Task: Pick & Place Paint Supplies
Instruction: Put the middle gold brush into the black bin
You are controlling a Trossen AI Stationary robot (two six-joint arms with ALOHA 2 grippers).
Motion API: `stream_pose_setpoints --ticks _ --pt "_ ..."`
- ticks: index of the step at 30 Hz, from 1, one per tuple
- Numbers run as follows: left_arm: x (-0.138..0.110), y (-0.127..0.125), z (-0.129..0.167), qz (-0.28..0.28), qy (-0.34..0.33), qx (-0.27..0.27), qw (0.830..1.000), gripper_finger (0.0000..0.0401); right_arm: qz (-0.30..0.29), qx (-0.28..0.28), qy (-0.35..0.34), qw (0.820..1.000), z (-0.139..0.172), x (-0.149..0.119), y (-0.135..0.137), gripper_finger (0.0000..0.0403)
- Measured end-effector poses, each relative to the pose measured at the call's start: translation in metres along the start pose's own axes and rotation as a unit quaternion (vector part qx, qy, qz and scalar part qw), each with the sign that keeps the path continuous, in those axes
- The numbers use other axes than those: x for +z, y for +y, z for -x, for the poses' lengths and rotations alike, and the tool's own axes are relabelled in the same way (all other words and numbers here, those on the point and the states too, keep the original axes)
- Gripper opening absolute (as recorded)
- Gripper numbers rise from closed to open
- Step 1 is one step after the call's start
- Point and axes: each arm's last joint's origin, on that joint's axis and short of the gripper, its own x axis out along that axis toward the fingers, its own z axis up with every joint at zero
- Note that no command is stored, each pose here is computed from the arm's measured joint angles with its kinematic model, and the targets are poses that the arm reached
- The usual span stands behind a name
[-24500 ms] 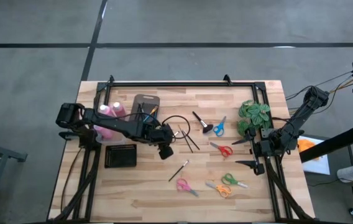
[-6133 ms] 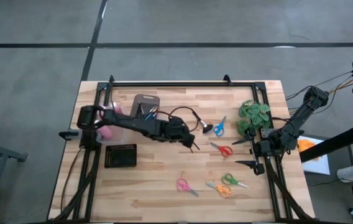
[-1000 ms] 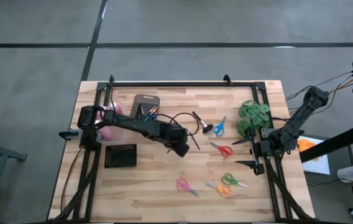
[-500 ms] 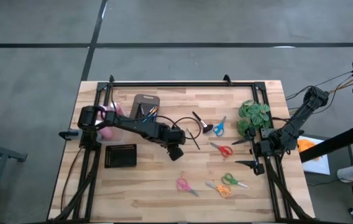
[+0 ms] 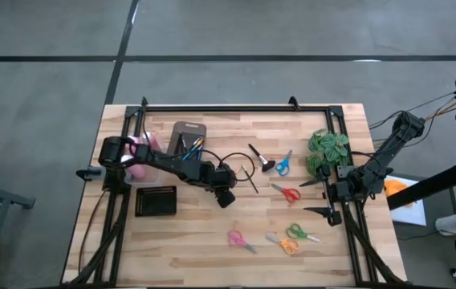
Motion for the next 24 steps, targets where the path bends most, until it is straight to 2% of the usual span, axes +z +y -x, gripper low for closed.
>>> stream_pose_setpoints --ticks 7,14,24 --pt "-0.0004 0.0002 -0.0002 -0.010 0.001 0.000 1.000 0.0102 0.000 0.000 0.000 1.000 0.0000 -0.0001 0.0000 0.0341" --pt "-0.0007 0.0013 -0.0007 0.003 -0.002 0.010 1.000 0.0010 -0.001 0.000 0.000 1.000 0.0000 -0.0001 0.0000 0.0341" --pt "-0.0008 0.0013 -0.0009 0.013 -0.003 0.012 1.000 0.0001 0.000 0.000 0.000 1.000 0.0000 -0.0001 0.0000 0.0341"
